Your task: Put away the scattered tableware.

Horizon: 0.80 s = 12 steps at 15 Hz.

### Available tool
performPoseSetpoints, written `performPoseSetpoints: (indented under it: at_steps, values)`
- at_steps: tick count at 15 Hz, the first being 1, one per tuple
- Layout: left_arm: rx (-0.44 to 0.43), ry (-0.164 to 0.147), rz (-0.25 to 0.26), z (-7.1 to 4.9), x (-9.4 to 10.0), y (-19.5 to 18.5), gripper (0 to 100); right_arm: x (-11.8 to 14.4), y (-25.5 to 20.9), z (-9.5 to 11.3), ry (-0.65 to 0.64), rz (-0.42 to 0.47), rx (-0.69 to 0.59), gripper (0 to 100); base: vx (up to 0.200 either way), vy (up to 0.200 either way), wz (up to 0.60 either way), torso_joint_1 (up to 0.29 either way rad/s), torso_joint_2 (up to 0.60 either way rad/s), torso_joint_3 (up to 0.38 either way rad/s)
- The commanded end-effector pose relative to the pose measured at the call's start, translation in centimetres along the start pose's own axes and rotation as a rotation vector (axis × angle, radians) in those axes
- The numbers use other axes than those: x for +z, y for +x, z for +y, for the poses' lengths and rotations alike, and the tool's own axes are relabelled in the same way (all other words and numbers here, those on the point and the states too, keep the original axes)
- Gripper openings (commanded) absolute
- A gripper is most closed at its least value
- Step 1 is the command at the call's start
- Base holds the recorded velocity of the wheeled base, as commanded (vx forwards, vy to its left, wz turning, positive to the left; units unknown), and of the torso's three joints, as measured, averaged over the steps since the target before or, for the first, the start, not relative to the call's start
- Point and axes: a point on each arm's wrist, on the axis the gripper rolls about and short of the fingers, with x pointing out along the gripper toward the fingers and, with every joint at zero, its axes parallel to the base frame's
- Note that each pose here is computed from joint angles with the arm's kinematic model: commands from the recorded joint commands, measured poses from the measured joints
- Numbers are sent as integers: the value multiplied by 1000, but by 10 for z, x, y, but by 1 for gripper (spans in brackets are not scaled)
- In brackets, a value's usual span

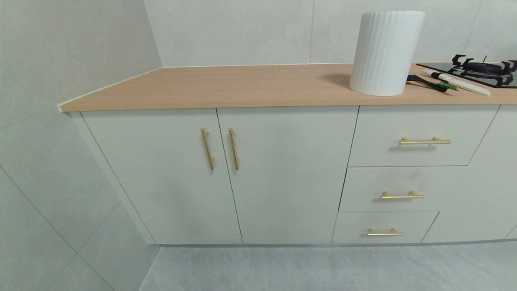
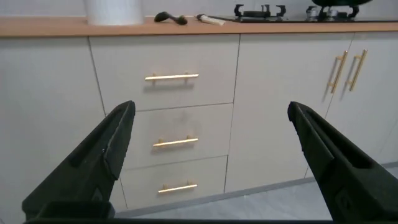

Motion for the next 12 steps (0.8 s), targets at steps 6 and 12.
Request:
performPoseSetpoints:
  at_steps: [6, 12]
  values:
    - [-225, -71, 21, -17, -56, 14, 100, -70, 2, 14, 38, 187, 261, 100, 0, 0, 0, 0, 0, 0]
    - [-289, -92, 51, -19, -59, 14, 100, -75, 1, 14, 61, 237, 266, 100, 0, 0, 0, 0, 0, 0]
